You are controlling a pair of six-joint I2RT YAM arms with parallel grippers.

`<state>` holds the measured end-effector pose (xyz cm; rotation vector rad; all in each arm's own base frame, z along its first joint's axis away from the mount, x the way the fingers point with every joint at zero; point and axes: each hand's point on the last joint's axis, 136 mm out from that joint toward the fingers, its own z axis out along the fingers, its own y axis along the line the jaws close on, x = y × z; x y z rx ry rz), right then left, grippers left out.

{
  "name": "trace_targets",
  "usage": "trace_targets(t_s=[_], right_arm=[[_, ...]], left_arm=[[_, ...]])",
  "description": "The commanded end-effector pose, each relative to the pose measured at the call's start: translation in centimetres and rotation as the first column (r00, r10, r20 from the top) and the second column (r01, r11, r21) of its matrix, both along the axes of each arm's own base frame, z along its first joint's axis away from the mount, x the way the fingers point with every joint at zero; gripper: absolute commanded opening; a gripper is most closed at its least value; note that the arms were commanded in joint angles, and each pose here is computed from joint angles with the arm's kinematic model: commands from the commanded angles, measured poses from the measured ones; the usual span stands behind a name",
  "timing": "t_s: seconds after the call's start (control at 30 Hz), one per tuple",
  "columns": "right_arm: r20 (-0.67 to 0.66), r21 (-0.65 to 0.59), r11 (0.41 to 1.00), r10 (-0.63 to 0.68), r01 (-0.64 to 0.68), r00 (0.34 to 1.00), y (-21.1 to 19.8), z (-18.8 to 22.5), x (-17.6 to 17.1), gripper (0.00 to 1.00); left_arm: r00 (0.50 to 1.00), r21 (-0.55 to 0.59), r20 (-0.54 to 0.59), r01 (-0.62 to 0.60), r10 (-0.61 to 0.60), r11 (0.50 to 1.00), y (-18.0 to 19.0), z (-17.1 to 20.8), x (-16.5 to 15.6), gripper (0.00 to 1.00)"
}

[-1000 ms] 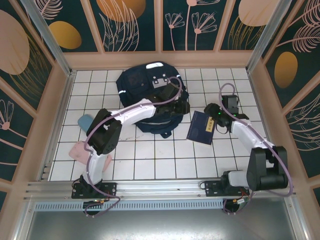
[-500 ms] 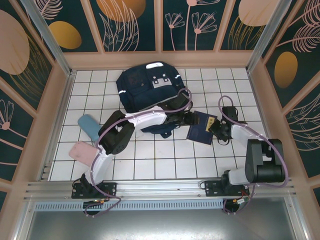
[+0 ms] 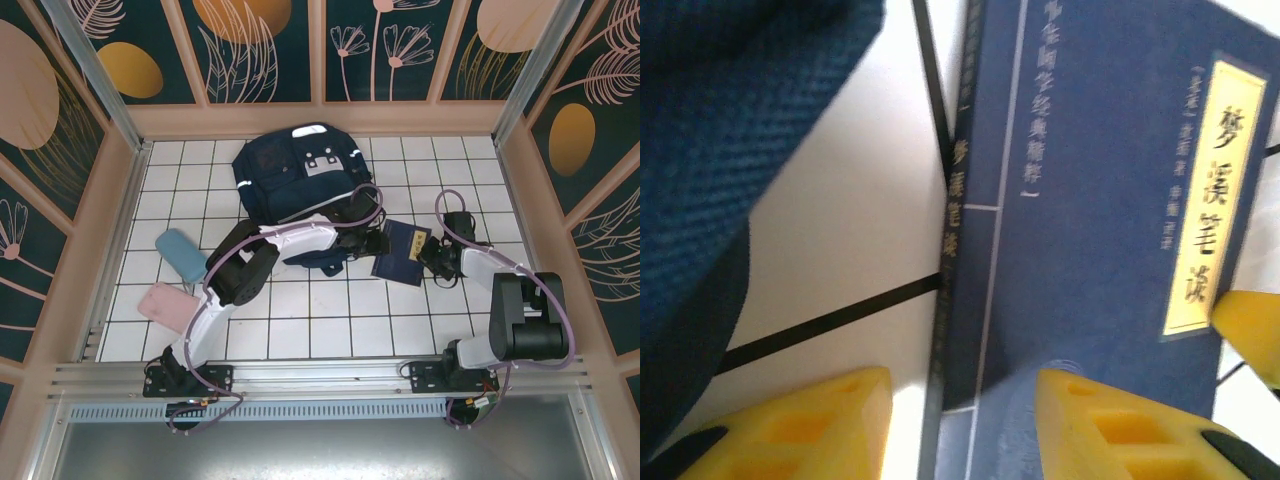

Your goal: Pack the student bag

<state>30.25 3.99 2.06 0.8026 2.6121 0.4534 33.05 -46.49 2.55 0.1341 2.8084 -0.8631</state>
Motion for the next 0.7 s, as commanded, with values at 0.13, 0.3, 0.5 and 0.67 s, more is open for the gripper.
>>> trace_targets(t_s=[0.13, 0.3, 0.5, 0.67], right_arm=[[-0.039, 0.031, 0.999, 0.031, -0.030, 0.999, 0.6, -1.3, -0.9, 0.18], [-0.032, 0.098, 0.994, 0.055, -0.051, 0.998, 1.8, -1.5, -1.0, 0.18], [-0.032, 0.139, 0.989, 0.059, -0.054, 0.998, 2.4, -1.7, -0.9, 0.18], [-0.017, 0.144, 0.989, 0.048, -0.045, 0.999, 2.4, -1.1, -0.7, 0.18]], left_arm=[[0.997, 0.019, -0.069, 0.016, -0.015, 1.000, 0.0, -2.0, -0.8, 0.43], [0.989, -0.115, -0.112, 0.083, -0.096, 0.990, -2.0, -1.1, -2.1, 0.40], [0.985, -0.333, -0.053, 0.137, -0.164, 0.933, -4.7, 5.6, -2.2, 0.41], [0.987, -0.363, -0.025, 0.138, -0.157, 0.922, -4.9, 7.8, -2.0, 0.41]])
